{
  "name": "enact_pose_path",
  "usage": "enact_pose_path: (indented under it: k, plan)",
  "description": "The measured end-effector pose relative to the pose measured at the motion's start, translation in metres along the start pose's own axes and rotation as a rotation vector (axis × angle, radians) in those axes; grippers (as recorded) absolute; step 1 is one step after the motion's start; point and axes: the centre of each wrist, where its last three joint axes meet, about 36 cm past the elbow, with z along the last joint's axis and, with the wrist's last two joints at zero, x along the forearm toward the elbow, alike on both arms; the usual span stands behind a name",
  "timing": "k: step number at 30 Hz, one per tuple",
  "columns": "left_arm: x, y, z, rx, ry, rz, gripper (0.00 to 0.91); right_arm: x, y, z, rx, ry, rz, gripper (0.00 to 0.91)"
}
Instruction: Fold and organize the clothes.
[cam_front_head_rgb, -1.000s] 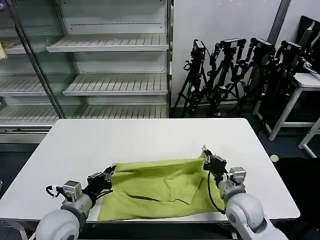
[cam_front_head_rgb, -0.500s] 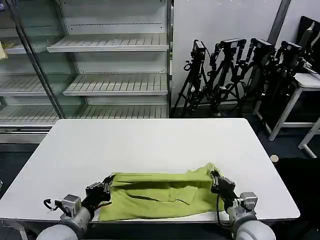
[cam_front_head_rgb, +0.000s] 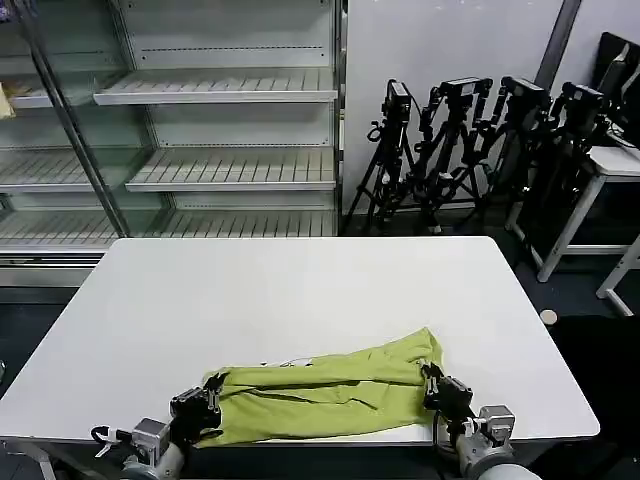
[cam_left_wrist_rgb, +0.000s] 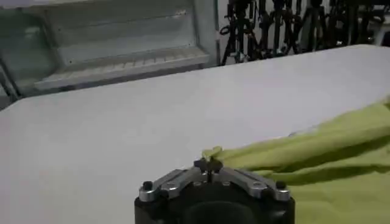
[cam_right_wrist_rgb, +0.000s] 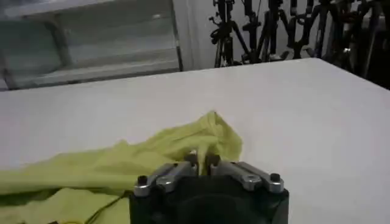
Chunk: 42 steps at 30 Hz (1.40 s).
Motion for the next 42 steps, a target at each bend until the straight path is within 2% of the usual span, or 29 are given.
enact_pose_path:
  k: [10, 16, 27, 33, 34, 35, 36, 37, 38, 40, 42]
  plan:
    - [0.012, -0.004, -0.009, 0.031, -0.057, -0.031, 0.907, 0.017, 0.003, -0.009, 0.006, -0.022, 0.004, 0.907]
    - [0.022, -0.011, -0.019, 0.118, -0.098, -0.055, 0.907, 0.026, 0.005, -0.011, 0.0, -0.036, 0.009, 0.907]
    - [0.023, -0.031, -0.001, 0.293, -0.055, -0.089, 0.907, 0.037, 0.007, -0.011, -0.007, -0.038, 0.016, 0.907]
    - [0.015, -0.034, 0.011, 0.332, -0.01, -0.078, 0.907, 0.041, 0.005, -0.011, -0.003, -0.038, 0.021, 0.907]
    - [0.013, -0.034, 0.012, 0.337, -0.003, -0.077, 0.786, 0.042, 0.004, -0.011, -0.002, -0.039, 0.021, 0.907]
    - [0.012, -0.034, 0.014, 0.342, 0.003, -0.076, 0.786, 0.042, 0.004, -0.011, -0.001, -0.039, 0.022, 0.907]
    - [0.01, -0.034, 0.015, 0.347, 0.008, -0.075, 0.453, 0.043, 0.003, -0.011, -0.001, -0.039, 0.023, 0.907]
    - [0.009, -0.034, 0.016, 0.353, 0.012, -0.075, 0.373, 0.044, 0.003, -0.012, 0.0, -0.039, 0.024, 0.907]
    - [0.008, -0.034, 0.018, 0.358, 0.014, -0.076, 0.252, 0.044, 0.002, -0.012, 0.0, -0.04, 0.025, 0.907]
    - [0.006, -0.034, 0.02, 0.37, 0.019, -0.077, 0.151, 0.045, 0.001, -0.012, 0.001, -0.041, 0.027, 0.907]
    - [0.006, -0.035, 0.021, 0.382, 0.021, -0.074, 0.111, 0.045, 0.001, -0.013, 0.001, -0.043, 0.028, 0.907]
